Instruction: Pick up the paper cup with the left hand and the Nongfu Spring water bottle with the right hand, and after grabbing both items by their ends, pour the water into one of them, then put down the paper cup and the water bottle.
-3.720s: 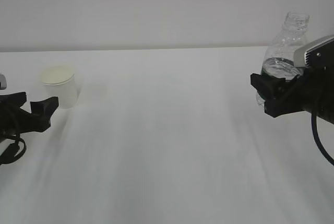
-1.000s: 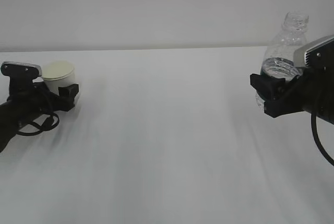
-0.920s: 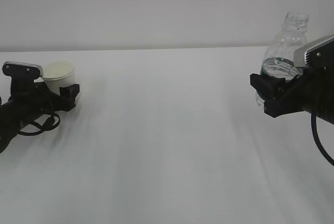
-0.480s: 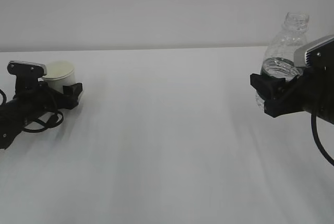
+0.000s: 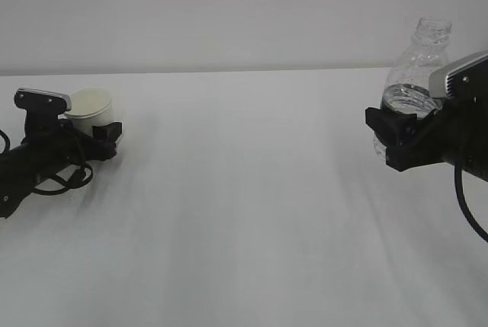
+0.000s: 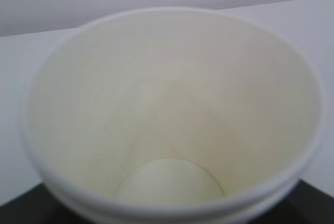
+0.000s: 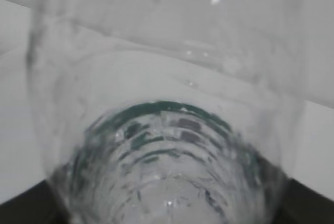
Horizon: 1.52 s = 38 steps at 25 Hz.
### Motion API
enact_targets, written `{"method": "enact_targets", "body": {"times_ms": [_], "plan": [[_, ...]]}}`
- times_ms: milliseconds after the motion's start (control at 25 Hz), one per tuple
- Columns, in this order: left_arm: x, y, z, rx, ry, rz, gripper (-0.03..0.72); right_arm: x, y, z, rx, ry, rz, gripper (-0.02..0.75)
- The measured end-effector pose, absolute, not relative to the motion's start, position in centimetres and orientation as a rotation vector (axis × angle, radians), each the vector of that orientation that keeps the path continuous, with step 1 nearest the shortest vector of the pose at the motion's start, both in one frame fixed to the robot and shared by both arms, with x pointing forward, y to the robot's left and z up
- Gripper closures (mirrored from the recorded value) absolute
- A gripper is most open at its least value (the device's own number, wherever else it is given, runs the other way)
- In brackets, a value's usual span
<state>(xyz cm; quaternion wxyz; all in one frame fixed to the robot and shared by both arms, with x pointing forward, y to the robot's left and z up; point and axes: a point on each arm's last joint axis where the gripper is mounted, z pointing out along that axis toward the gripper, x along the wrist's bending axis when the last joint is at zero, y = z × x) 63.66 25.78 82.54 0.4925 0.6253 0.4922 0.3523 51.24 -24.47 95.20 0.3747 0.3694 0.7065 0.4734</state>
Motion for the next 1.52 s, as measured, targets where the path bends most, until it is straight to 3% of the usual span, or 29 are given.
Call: {"method": "enact_targets", "body": {"times_ms": [520, 1080, 1520], "plan": [[62.5, 24.1, 87.4, 1.568, 0.964, 0.761, 0.173, 51.2, -24.5, 95.2, 0.946, 1.808, 1.212, 0.253], [60.3, 21.4, 91.1, 1.687, 0.658, 0.479, 0.174, 51.2, -24.5, 95.1, 0.951, 1.819, 1.201, 0.254], [57.5, 15.1, 91.6, 1.746, 0.448, 0.269, 0.175, 51.1, -24.2, 95.0, 0.902, 1.858, 1.201, 0.254]]}}
